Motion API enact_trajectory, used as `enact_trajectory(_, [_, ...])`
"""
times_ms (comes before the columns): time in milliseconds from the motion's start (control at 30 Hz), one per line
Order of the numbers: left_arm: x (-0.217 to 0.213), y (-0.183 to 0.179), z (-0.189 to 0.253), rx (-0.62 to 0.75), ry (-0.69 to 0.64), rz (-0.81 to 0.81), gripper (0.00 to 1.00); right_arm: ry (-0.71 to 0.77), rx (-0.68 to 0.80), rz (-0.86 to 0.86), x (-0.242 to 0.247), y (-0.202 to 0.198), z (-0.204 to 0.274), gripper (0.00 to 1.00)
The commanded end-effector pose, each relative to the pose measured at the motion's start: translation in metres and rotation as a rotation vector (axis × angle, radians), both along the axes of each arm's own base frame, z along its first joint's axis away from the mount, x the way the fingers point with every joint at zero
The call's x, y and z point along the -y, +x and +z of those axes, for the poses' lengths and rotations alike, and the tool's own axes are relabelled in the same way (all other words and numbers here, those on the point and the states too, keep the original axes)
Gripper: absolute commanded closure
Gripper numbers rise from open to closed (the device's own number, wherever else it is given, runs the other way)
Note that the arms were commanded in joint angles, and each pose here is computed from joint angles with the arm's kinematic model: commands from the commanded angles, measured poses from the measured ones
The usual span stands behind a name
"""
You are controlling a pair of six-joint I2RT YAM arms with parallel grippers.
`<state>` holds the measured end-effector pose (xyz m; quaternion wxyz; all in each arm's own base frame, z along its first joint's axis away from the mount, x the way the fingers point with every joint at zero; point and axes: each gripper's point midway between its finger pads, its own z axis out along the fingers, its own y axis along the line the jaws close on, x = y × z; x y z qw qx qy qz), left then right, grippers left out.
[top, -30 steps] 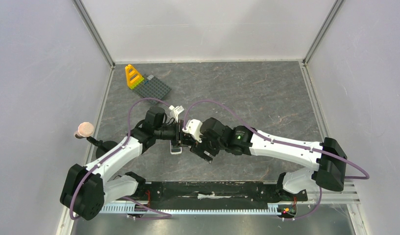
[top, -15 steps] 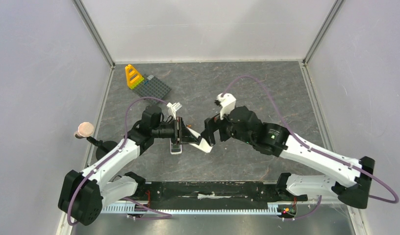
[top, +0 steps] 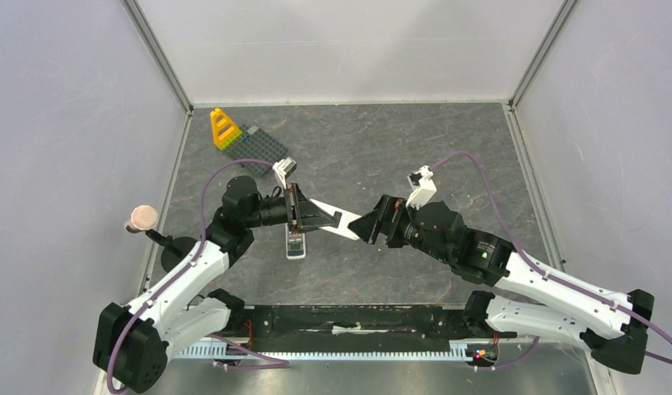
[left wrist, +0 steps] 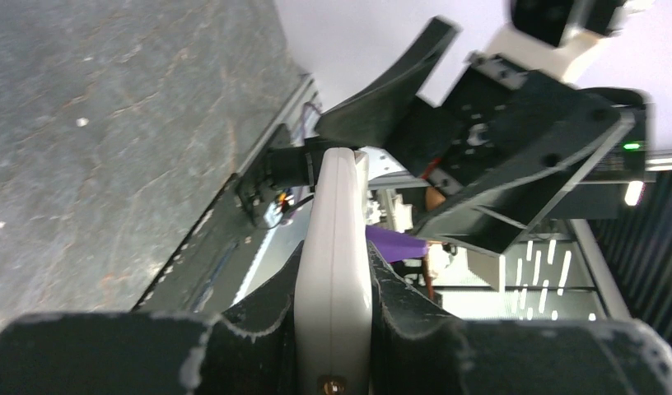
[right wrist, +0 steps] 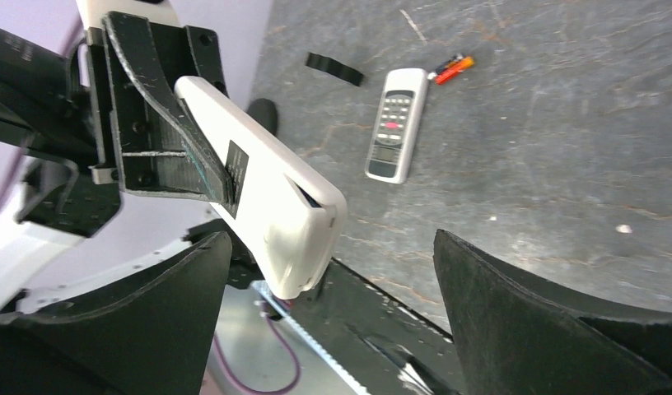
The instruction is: Load the batteries into the remote control
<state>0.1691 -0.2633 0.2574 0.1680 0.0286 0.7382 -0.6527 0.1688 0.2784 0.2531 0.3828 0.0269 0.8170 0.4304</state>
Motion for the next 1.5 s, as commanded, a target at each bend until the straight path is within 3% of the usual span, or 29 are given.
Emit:
enact_trajectory(0, [0.001, -0.006, 0.032, -0.002, -0.118, -0.027, 0.98, 0.219, -0.010, -0.002, -0.009, -0.004, 0.029, 0.07])
enact_trajectory(433, [-0.003, -0.016, 0.032, 0.009, -0.136, -0.048, 0.98, 0.302, -0.018, -0.035, -0.008, 0.000, 0.027, 0.21])
enact_trajectory(933, [-0.004, -0.019, 0.045, 0.021, -0.180, -0.053, 0.98, 0.358, -0.026, 0.050, -0.014, -0.011, 0.020, 0.62])
enact_trajectory(1467, [-0.005, -0.021, 0.061, 0.023, -0.254, -0.058, 0.98, 0.373, -0.007, 0.160, -0.030, -0.017, 0.013, 0.77])
